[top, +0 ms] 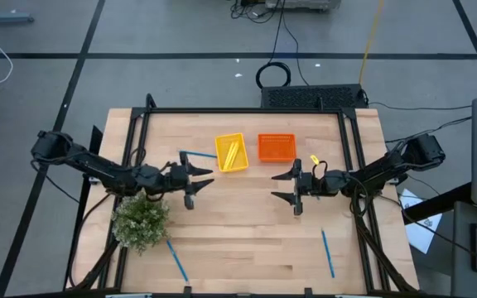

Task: Sort pens & pencils
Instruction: Put the bottom right blue pencil into the orange basket

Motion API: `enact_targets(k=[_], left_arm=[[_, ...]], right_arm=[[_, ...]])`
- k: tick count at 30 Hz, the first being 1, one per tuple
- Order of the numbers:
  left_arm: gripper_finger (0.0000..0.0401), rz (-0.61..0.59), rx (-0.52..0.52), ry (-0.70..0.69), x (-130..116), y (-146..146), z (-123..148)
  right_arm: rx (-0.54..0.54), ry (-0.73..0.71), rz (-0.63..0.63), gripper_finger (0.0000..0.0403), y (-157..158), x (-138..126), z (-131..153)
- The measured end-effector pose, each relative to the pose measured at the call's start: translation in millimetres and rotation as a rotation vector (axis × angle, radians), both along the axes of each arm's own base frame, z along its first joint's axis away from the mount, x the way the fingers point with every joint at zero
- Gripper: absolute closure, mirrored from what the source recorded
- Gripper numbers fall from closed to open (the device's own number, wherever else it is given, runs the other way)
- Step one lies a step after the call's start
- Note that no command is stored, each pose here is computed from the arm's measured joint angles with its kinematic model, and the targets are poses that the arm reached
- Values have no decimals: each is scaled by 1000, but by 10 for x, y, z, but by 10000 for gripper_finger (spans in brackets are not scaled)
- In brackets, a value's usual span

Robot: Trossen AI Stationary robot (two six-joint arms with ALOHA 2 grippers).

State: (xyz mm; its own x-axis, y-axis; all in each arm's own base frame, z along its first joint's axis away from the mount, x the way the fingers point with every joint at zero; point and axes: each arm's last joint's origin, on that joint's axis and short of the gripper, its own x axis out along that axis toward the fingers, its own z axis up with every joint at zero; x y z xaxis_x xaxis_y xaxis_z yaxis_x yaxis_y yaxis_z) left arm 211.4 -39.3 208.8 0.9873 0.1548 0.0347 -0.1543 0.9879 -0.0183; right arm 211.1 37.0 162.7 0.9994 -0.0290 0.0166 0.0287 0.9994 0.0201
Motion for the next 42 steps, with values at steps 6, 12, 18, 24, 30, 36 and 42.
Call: enact_targets(k=[6,12,18,24,30,36,42], left_arm=[[267,1,-15,-4,0,0,3],[267,2,-18,6,1,0,-8],[267,2,-31,14,1,1,-18],[267,2,-24,20,1,1,-23],[267,9,-21,20,2,2,-22],[267,10,-21,25,2,3,-28],[267,10,-21,25,2,3,-28]], right_arm=[[-3,6,0,177,0,0,-5],[88,3,1,177,0,0,-6],[387,128,79,177,102,47,-30],[389,718,-27,188,499,99,-83],[437,1110,-246,210,813,-91,169],[578,1247,-461,227,943,-399,113],[667,1323,-669,238,945,-649,-8]])
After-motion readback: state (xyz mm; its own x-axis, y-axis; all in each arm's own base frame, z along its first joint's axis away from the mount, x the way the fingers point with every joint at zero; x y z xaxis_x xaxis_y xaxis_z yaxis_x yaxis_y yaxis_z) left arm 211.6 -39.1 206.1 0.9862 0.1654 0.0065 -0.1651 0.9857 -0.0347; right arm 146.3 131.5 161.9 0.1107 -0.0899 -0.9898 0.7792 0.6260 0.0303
